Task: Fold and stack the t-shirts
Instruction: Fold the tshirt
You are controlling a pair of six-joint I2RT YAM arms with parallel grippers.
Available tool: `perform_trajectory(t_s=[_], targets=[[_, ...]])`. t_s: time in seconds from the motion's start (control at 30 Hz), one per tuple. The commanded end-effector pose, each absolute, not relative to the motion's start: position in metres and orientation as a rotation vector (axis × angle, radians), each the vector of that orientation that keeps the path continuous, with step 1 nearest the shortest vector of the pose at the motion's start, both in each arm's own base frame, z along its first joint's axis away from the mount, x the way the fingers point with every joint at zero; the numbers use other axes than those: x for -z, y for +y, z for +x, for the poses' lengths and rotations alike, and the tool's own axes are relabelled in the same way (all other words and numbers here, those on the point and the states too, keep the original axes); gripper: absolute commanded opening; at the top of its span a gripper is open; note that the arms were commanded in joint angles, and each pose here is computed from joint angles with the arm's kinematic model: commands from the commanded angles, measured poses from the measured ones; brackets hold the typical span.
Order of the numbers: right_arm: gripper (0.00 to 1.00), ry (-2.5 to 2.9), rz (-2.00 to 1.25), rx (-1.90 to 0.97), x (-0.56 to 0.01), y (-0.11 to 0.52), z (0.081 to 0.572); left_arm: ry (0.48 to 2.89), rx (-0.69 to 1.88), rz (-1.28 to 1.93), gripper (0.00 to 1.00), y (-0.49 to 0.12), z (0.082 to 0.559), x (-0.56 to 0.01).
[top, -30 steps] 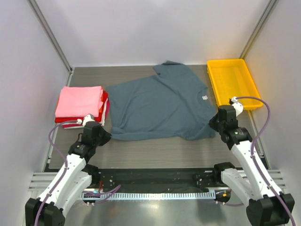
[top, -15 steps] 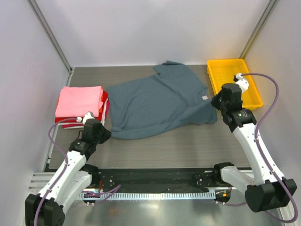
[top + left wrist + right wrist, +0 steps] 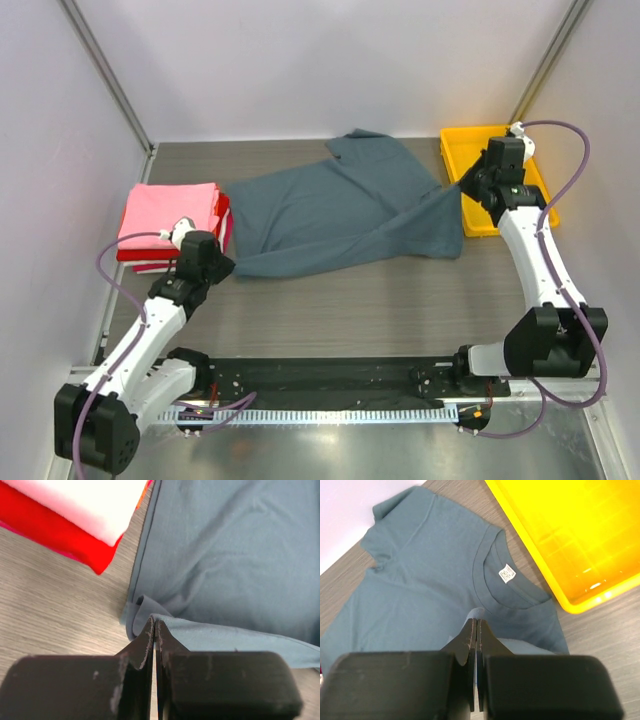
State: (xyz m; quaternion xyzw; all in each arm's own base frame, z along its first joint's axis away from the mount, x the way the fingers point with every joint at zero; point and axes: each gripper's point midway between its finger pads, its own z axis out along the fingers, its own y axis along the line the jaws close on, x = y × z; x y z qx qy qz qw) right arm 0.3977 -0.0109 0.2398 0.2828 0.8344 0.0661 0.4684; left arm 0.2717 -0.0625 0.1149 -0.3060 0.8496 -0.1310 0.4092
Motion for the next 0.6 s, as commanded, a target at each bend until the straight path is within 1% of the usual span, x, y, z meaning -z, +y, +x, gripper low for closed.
perform_trajectory(t_s=[0.0,0.33,0.57], targets=[[0.01,1.989,0.617,-0.259,-0.269,-0.005,0.421,2.042,0.313,-0.813,0.00,-0.055,0.293,-0.136],[0.01,2.074,0.522,-0.318,-0.259,0.008,0.463,2.050,0.313,-0.815,0.00,-0.060,0.320,-0.138],[0.01,2.131,0.496,-0.368,-0.241,0.016,0.489,2.067,0.302,-0.820,0.00,-0.063,0.329,-0.133]])
